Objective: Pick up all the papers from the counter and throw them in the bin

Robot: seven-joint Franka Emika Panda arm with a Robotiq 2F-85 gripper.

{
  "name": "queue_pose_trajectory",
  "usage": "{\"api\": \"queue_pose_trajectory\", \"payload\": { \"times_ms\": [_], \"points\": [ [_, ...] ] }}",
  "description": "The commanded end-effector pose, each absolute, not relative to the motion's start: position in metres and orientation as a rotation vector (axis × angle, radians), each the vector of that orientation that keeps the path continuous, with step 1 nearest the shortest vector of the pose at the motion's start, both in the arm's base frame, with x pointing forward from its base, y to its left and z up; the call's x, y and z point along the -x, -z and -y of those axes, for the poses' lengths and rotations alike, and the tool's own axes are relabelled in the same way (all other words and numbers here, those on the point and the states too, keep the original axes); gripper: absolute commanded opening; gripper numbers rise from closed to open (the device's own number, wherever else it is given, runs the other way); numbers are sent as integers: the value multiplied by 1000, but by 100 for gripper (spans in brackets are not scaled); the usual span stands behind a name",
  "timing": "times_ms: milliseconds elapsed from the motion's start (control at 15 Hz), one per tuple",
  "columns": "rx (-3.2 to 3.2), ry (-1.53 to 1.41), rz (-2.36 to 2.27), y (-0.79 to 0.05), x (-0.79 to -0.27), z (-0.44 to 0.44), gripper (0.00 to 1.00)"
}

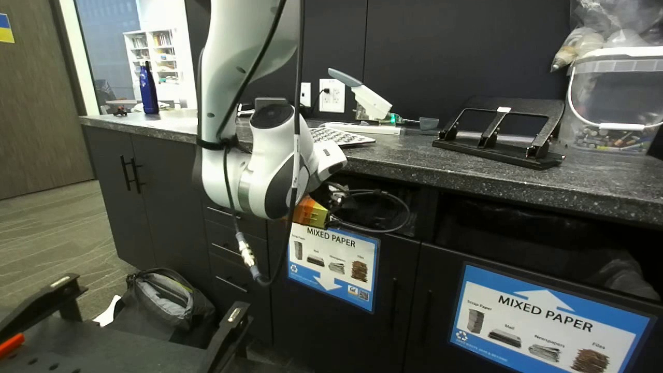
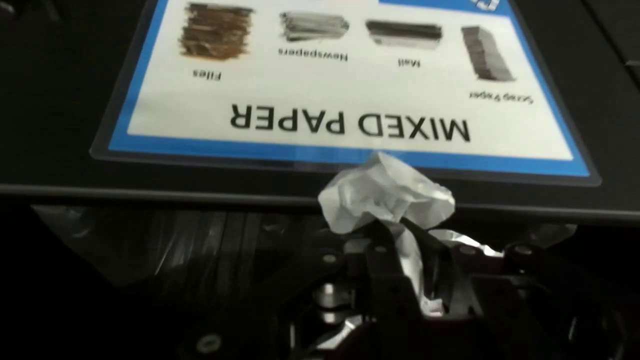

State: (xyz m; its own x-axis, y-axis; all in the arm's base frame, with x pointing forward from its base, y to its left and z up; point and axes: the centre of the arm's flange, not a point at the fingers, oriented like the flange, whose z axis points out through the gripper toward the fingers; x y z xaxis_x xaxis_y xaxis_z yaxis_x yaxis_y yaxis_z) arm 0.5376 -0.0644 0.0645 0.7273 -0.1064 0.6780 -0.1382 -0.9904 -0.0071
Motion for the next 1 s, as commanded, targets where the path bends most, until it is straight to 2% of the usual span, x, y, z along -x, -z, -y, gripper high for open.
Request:
{"api": "queue_pose_trajectory", "payload": {
  "times_ms": [0,200,267,400,867,933],
  "points": [
    [-2731,-1378,236,-57,-566,73,8],
    [-2618,-1496,236,-50,-579,79,8],
    [-2599,-1507,241,-50,-583,81,33],
    [-2577,-1503,243,-45,-587,83,38],
    [-2659,-1324,264,-50,-591,81,92],
    [-2727,-1194,267,-58,-586,81,98]
  ]
}}
